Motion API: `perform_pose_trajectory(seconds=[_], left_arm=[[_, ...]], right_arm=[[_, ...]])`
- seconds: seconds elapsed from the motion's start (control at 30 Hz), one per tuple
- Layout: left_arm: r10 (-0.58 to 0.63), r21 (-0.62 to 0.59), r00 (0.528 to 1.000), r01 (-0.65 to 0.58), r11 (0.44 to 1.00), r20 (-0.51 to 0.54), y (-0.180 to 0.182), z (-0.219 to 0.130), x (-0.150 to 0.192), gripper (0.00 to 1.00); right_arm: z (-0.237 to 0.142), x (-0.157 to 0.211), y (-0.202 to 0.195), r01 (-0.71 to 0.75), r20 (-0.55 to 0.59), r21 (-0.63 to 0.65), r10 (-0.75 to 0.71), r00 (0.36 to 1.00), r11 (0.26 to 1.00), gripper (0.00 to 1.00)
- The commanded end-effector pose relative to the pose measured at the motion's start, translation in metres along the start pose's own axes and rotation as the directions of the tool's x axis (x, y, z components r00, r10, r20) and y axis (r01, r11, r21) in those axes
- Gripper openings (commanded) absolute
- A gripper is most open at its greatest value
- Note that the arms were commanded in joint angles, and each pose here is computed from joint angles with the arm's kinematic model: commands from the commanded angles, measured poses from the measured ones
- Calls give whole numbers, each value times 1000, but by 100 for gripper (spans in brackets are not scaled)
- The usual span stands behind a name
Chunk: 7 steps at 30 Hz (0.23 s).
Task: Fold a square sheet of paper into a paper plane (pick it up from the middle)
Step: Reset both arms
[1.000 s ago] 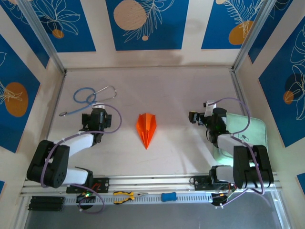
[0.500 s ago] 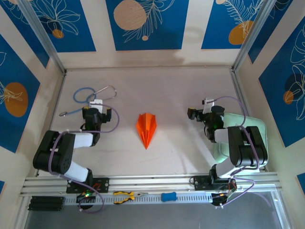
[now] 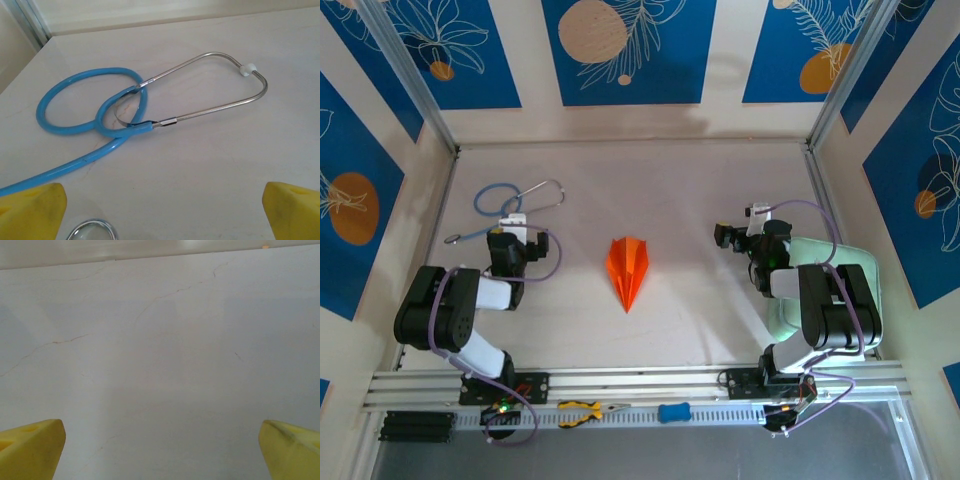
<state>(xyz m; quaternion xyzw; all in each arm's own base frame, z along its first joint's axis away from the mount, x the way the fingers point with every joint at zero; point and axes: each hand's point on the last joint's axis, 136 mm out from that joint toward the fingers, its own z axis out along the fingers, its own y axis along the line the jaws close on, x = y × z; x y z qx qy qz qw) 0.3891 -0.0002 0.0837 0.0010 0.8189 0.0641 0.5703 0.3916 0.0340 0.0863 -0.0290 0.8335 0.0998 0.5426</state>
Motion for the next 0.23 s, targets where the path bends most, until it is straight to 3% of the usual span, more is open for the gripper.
perform_pose_trajectory(seconds=[0.0, 0.2], left_arm=[[-29, 15, 998, 29, 999, 47, -1, -1, -12, 100], [-29, 15, 999, 28, 999, 46, -1, -1, -12, 100]], right_arm=[[1, -9, -3, -4, 23, 19, 3, 1000, 1000, 99], [0, -9, -3, -3, 25, 18, 2, 1000, 1000, 99]])
